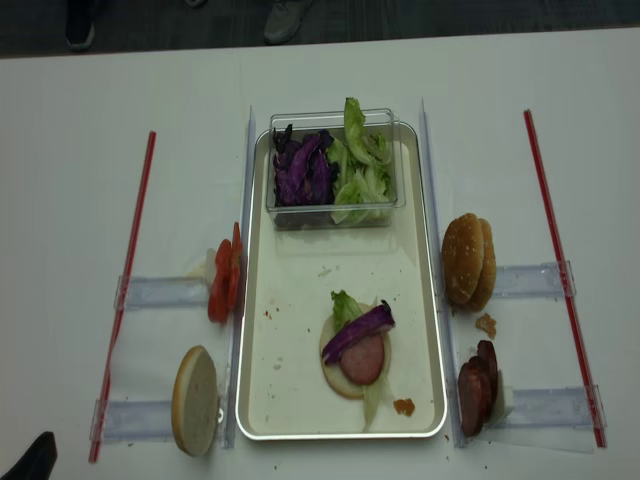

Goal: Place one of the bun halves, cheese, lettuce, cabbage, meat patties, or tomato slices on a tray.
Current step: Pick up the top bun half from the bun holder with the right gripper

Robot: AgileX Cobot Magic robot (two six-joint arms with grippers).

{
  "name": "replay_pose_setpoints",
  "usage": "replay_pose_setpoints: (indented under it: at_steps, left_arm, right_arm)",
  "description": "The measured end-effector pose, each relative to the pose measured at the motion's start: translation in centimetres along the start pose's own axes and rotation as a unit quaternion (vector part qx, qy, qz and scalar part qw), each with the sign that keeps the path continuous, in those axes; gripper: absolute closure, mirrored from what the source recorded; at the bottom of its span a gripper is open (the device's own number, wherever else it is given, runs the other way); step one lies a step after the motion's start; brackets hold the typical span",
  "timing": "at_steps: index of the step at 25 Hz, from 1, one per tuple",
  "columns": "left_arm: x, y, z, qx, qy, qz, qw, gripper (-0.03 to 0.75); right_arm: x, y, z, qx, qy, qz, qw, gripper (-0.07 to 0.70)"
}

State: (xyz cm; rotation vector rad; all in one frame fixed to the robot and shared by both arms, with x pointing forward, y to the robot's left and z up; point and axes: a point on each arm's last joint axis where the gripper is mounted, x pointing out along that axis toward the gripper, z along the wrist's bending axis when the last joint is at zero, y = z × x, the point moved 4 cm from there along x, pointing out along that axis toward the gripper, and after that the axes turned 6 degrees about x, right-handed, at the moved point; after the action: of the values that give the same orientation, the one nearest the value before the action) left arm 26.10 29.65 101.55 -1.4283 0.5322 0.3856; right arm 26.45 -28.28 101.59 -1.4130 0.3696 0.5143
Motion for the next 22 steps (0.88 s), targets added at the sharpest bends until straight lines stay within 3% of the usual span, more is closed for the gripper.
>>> replay_pose_setpoints:
  at_steps: [22]
  left_arm:
    - [0.00, 0.00, 0.00, 0.000, 0.000, 0.000, 1.0000, 0.306]
  right_arm:
    - [0.00, 0.00, -0.08, -0.001, 0.003, 0.000, 1.0000, 0.197]
